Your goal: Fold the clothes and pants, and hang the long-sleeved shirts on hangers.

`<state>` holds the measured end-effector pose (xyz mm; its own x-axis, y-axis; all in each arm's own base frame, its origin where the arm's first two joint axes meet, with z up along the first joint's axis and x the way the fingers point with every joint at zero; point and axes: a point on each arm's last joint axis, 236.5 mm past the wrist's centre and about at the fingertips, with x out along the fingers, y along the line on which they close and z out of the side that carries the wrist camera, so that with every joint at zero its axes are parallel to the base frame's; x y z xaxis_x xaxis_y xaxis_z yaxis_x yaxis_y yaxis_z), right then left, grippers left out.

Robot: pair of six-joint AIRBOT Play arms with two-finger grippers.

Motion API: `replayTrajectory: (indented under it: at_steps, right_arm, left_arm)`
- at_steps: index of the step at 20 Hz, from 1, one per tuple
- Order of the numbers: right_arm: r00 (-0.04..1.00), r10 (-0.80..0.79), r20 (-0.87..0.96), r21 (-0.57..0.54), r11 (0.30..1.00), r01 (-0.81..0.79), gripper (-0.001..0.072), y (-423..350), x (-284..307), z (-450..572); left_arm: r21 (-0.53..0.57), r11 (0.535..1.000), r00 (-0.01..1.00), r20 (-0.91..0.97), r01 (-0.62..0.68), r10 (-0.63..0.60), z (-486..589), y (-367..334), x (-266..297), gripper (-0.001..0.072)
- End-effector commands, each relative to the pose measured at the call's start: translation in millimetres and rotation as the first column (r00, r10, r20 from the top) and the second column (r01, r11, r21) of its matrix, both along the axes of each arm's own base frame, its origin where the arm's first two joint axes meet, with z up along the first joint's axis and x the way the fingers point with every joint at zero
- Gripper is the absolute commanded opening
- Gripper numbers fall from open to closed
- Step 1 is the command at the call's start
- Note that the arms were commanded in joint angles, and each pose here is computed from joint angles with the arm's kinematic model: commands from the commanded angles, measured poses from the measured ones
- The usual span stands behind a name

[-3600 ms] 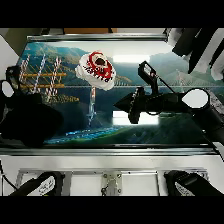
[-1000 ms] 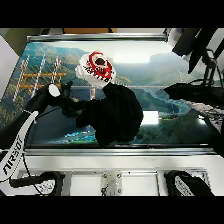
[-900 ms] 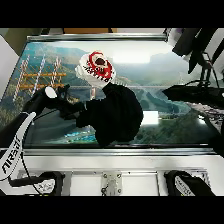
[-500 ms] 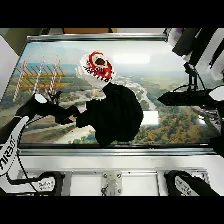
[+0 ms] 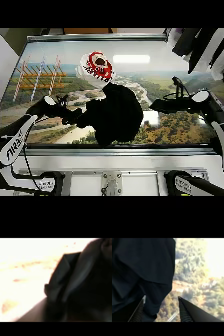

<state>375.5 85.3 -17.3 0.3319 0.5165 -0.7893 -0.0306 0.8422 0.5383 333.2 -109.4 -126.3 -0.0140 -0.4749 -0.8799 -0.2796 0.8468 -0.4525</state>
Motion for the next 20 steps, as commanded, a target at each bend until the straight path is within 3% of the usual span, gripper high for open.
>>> replayTrajectory:
  at_steps: [1, 8, 9, 10, 11, 13, 16, 20]
  right_arm:
    - [0.996, -0.002, -0.084, 0.01, 1.0, 0.002, 0.0472, 12, 2, -41]
    - [0.994, 0.005, -0.11, 0.041, 0.999, 0.0, 0.0471, 66, 13, -86]
    - [0.996, -0.002, -0.088, 0.032, 0.999, 0.005, 0.0417, 67, 18, -84]
    - [0.998, 0.006, -0.069, 0.029, 1.0, -0.004, 0.0179, 68, 22, -80]
    - [0.999, 0.033, -0.026, 0.022, 0.999, -0.032, 0.0018, 68, 28, -70]
    - [0.993, 0.056, 0.104, -0.006, 0.998, -0.055, 0.0017, 63, 50, -22]
    - [0.906, 0.101, 0.411, -0.081, 0.994, -0.075, 0.0016, 39, 73, 130]
    - [0.611, 0.107, 0.784, -0.129, 0.992, -0.008, 0.0016, 22, 12, 352]
  left_arm:
    - [0.011, 1.0, 0.999, 0.037, 0.012, -0.013, 1, -5, 11, 0.0021]
    - [-0.003, 1.0, 0.993, 0.116, 0.016, -0.015, 40, 4, 48, 0.0021]
    - [-0.008, 1.0, 0.992, 0.126, 0.011, -0.01, 46, 7, 53, 0.0021]
    - [-0.009, 1.0, 0.99, 0.137, 0.018, -0.017, 53, 8, 57, 0.0021]
    - [-0.015, 1.0, 0.988, 0.15, 0.021, -0.019, 65, 11, 64, 0.0021]
    - [-0.014, 1.0, 0.966, 0.259, 0.011, -0.007, 116, 25, 87, 0.002]
    - [0.022, 0.999, 0.808, 0.588, -0.049, 0.027, 264, 57, 122, 0.002]
    - [0.071, 0.99, 0.402, 0.915, -0.119, -0.018, 487, 67, 71, 0.002]
